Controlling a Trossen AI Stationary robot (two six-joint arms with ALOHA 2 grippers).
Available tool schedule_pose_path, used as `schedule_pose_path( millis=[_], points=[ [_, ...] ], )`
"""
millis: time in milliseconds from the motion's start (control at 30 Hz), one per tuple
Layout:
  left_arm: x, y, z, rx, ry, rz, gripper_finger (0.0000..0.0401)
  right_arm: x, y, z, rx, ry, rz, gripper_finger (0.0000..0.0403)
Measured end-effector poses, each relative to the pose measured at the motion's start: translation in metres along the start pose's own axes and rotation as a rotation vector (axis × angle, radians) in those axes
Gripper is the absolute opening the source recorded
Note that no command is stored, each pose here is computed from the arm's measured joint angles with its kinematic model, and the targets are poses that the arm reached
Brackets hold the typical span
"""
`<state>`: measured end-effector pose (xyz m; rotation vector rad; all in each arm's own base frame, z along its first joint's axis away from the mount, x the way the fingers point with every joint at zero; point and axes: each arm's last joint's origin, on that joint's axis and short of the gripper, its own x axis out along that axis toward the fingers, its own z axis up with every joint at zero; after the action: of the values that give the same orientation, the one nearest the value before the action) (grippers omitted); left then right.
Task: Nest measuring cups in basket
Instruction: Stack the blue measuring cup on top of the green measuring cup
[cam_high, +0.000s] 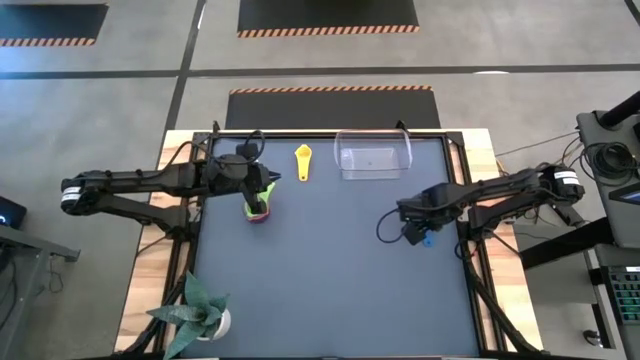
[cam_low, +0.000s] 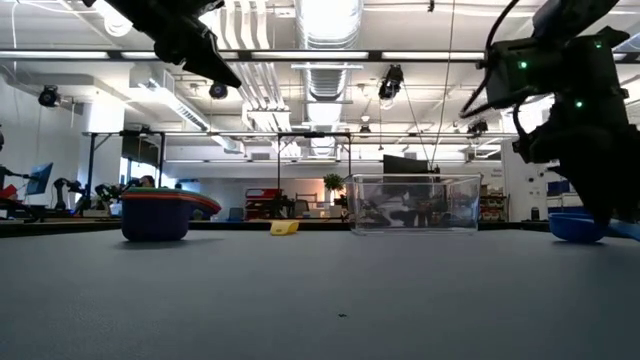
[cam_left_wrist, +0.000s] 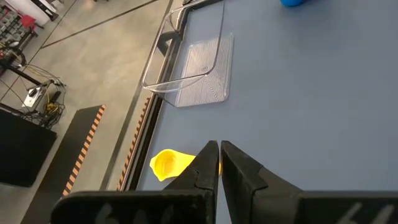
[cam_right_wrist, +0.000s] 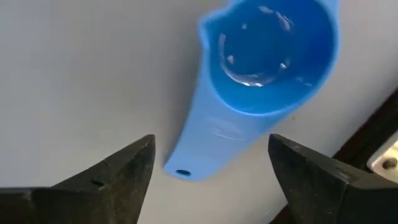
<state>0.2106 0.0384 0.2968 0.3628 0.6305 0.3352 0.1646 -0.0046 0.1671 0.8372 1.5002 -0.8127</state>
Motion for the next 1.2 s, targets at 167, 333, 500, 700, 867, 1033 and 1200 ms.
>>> schedule_pose_path(
  millis=[167, 333, 500, 700, 867, 1033, 1200],
  points=[
    [0.0, 0.0, 0.0, 0.0, 0.0, 0.0, 0.0, 0.01, -0.006, -0.003, 0.03, 0.021, -0.034, 0.0309],
    [0.0, 0.0, 0.0, 0.0, 0.0, 0.0, 0.0, 0.018, -0.009, -0.005, 0.02, 0.022, -0.035, 0.0295],
    [0.0, 0.0, 0.0, 0.0, 0.0, 0.0, 0.0, 0.021, -0.007, -0.003, -0.007, 0.002, -0.001, 0.0268],
    [0.0, 0.0, 0.0, 0.0, 0.0, 0.0, 0.0, 0.021, -0.007, -0.003, -0.013, 0.007, 0.001, 0.0212],
    [0.0, 0.0, 0.0, 0.0, 0.0, 0.0, 0.0, 0.021, -0.007, -0.003, -0.024, 0.009, 0.0, 0.0166],
    [0.0, 0.0, 0.0, 0.0, 0.001, 0.0, 0.0, 0.02, -0.007, -0.003, -0.05, 0.01, -0.003, 0.0149],
    [0.0, 0.0, 0.0, 0.001, 0.001, 0.0, 0.0, 0.009, 0.0, 0.0, -0.096, -0.011, 0.028, 0.0165]
  ],
)
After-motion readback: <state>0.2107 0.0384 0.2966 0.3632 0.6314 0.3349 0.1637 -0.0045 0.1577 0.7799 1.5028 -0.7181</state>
